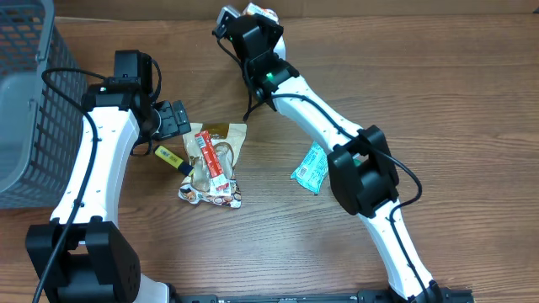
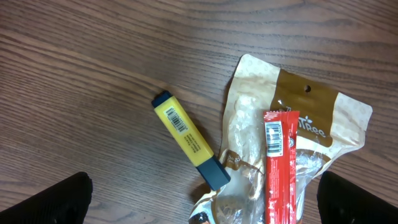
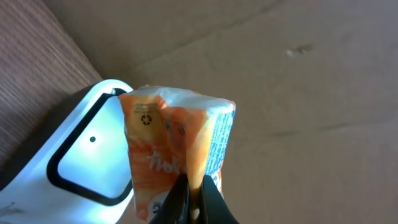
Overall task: Scan the item barcode
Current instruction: 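Carry the orange box to the white scanner and hold it there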
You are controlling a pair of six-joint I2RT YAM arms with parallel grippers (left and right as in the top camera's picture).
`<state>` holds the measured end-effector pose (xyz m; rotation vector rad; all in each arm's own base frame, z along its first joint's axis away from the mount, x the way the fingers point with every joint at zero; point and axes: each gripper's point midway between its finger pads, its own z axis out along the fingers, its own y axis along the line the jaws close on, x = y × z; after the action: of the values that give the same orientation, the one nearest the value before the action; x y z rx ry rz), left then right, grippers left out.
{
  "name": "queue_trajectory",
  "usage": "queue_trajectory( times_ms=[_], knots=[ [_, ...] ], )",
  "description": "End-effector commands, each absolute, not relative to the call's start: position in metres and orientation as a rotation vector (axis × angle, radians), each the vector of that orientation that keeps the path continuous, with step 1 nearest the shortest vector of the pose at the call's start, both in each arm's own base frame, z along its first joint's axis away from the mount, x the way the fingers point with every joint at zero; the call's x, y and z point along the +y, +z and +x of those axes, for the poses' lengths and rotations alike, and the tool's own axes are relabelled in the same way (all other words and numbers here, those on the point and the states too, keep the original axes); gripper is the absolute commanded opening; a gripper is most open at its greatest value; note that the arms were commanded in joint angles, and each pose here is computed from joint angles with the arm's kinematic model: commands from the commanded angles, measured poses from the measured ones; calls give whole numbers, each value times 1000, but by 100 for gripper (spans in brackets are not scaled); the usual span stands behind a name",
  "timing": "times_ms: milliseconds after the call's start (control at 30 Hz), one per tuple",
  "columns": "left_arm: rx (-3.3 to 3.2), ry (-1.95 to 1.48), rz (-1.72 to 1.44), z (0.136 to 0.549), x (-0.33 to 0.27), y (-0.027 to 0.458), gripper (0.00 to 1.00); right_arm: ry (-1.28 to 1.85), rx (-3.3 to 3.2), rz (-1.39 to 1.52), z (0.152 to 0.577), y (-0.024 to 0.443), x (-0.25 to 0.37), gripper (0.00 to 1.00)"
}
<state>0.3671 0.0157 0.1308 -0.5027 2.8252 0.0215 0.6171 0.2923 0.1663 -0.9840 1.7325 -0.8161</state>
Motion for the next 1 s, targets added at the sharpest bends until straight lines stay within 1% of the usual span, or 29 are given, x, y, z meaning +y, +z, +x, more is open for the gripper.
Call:
queue_trajectory(
  times_ms=[0, 367, 667, 767, 833, 967],
  knots=[
    [2805, 28, -474, 370, 18, 139, 100, -887, 1704, -999, 625, 160, 288, 4],
    [2805, 28, -474, 370, 18, 139, 100, -912, 1748, -1003, 640, 119, 265, 4],
    [2805, 28, -474, 370, 18, 139, 100, -903, 1747, -1010, 640, 117, 266, 4],
    [2805, 28, -474, 370, 18, 139, 100, -933, 1756, -971, 640, 121, 260, 4],
    [2805, 28, -474, 370, 18, 139, 100, -989, 1755, -887, 640, 138, 251, 4],
    [2805, 28, -474, 370, 18, 139, 100, -935, 1759, -736, 637, 173, 246, 4]
  ],
)
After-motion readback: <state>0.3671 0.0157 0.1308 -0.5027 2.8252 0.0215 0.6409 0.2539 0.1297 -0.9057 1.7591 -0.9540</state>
